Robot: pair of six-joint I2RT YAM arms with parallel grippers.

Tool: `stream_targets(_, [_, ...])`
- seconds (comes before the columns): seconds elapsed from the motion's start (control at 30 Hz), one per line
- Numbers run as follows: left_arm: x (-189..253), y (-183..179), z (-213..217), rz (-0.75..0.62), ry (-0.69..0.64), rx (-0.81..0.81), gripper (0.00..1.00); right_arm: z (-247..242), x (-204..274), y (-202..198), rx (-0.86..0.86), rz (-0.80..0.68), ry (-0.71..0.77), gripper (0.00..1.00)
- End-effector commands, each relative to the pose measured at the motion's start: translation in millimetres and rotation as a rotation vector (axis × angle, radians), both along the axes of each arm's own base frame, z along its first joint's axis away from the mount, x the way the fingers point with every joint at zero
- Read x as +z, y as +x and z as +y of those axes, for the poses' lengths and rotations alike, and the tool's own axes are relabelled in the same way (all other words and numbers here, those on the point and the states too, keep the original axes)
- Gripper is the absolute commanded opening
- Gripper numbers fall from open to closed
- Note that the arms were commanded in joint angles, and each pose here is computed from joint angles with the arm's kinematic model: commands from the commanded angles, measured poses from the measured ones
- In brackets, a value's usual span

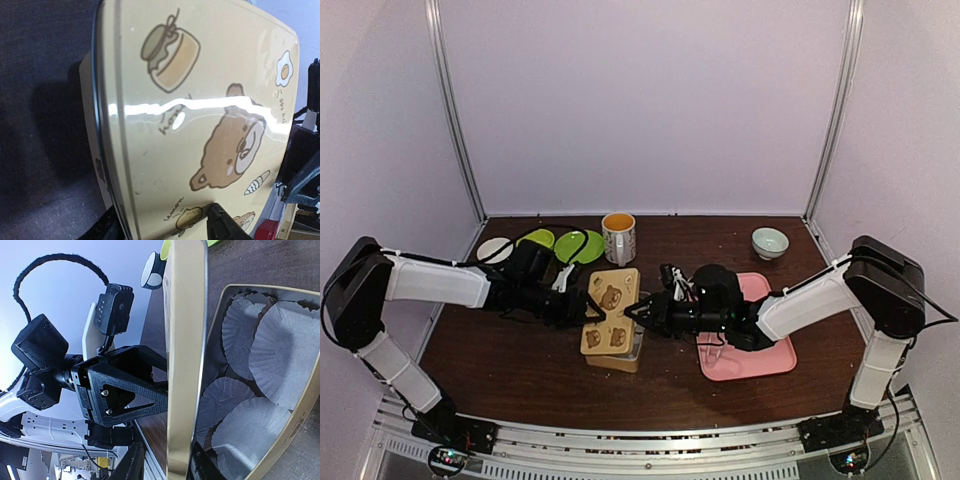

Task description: Pack the chocolate

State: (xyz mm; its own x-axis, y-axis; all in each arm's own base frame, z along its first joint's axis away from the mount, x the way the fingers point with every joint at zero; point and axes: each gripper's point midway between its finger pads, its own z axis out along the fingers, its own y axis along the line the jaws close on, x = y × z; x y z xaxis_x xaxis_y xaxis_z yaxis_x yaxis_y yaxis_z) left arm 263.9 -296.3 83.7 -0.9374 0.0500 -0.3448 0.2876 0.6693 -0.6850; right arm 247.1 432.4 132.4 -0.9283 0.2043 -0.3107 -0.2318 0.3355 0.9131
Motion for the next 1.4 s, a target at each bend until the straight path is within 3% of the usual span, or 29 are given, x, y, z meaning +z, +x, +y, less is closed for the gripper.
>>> stream_targets(0.0, [16.0, -1.6, -12.5, -0.047, -0.076, -0.032, 0.56, 15.3, 45.7, -8.0, 0.064, -0.092, 0.111, 0.32])
stream_targets(0.13, [20.2, -0.4, -8.6, -0.064, -0.07, -0.012, 0.55, 14.2, 22.8, -5.1, 0.051, -0.05, 0.027, 0.31])
stream_targets(0.43, [37.9, -1.9, 3.0, -0.117, -0.065, 0.03, 0.55, 19.1, 26.8, -6.6, 0.067, -0.046, 0.054, 0.12])
stream_targets(0.63, [60.6, -7.4, 12.7, -0.167, -0.162, 0.081, 0.63, 18.1, 56.4, -11.4, 0.075, -0.089, 0.147, 0.0])
stream_targets(0.9, [100.5, -18.2, 24.2, -0.252, -0.28, 0.089, 0.81, 7.4, 110.0, -25.6, 0.098, -0.18, 0.305, 0.0])
stream_targets(1.0, [108.1, -19.7, 28.8, -0.246, -0.325, 0.096, 0.83, 6.3, 127.4, -32.2, 0.12, -0.209, 0.343, 0.0])
stream_targets(1.2, [146.8, -31.9, 16.0, -0.273, -0.495, 0.006, 0.79, 10.6, 161.2, -52.0, 0.2, -0.252, 0.436, 0.0])
stream_targets(1.37, [171.4, -41.5, 9.8, -0.292, -0.587, -0.065, 0.58, 15.1, 160.2, -53.7, 0.206, -0.254, 0.413, 0.03])
